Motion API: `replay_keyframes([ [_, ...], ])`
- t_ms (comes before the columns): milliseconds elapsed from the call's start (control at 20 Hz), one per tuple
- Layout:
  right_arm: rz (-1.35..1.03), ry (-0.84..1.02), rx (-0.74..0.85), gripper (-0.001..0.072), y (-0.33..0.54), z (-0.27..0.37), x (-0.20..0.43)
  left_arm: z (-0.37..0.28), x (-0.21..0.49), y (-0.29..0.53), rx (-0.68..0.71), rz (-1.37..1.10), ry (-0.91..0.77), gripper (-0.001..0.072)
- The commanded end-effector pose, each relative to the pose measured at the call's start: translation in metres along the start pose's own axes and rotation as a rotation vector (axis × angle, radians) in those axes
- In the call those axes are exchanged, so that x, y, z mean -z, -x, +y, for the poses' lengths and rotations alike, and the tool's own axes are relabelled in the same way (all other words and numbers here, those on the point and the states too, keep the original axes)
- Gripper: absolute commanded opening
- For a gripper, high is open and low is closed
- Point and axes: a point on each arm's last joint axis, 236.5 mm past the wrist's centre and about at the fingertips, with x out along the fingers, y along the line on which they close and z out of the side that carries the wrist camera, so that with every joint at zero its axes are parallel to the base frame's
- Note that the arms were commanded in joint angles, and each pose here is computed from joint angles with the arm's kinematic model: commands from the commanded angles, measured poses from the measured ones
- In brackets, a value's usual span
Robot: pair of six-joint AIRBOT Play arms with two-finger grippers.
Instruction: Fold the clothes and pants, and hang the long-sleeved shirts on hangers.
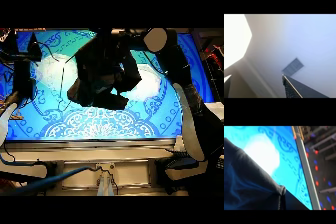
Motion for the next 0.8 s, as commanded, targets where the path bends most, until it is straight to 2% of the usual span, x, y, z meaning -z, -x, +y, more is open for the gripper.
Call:
replay_keyframes([
  [0, 0.047, 0.006, 0.013, 0.0020, 0.001, -0.004, 0.011, -0.026, -0.010, -0.005, 0.061, -0.039, -0.103, 0.0664],
  [50, 0.061, -0.034, 0.019, 0.0020, 0.001, -0.005, 0.015, -0.033, -0.013, -0.007, 0.055, -0.041, -0.160, 0.0574],
  [100, 0.085, -0.095, 0.033, 0.0020, 0.003, -0.008, 0.022, -0.040, -0.016, -0.011, 0.043, -0.048, -0.204, 0.0536],
  [200, 0.139, -0.258, 0.072, 0.0020, 0.007, -0.016, 0.037, -0.054, -0.025, -0.020, -0.038, -0.051, -0.343, 0.0399],
  [250, 0.168, -0.337, 0.094, 0.0019, 0.011, -0.019, 0.046, -0.060, -0.028, -0.023, -0.103, -0.041, -0.438, 0.0312],
  [350, 0.223, -0.459, 0.118, 0.0019, 0.020, -0.021, 0.058, -0.069, -0.041, -0.024, -0.289, -0.033, -0.623, 0.0221],
  [400, 0.252, -0.512, 0.139, 0.0019, 0.024, -0.022, 0.065, -0.075, -0.045, -0.022, -0.382, -0.032, -0.712, 0.0220],
  [500, 0.266, -0.629, 0.158, 0.0019, 0.029, -0.022, 0.068, -0.087, -0.038, -0.019, -0.557, 0.011, -0.882, 0.0121],
  [600, 0.257, -0.728, 0.179, 0.0019, 0.029, -0.023, 0.068, -0.087, -0.008, -0.013, -0.699, 0.122, -1.014, 0.0075],
  [750, 0.244, -0.753, 0.171, 0.0019, 0.026, -0.019, 0.061, -0.057, 0.060, 0.010, -0.891, 0.377, -1.020, 0.0075],
])
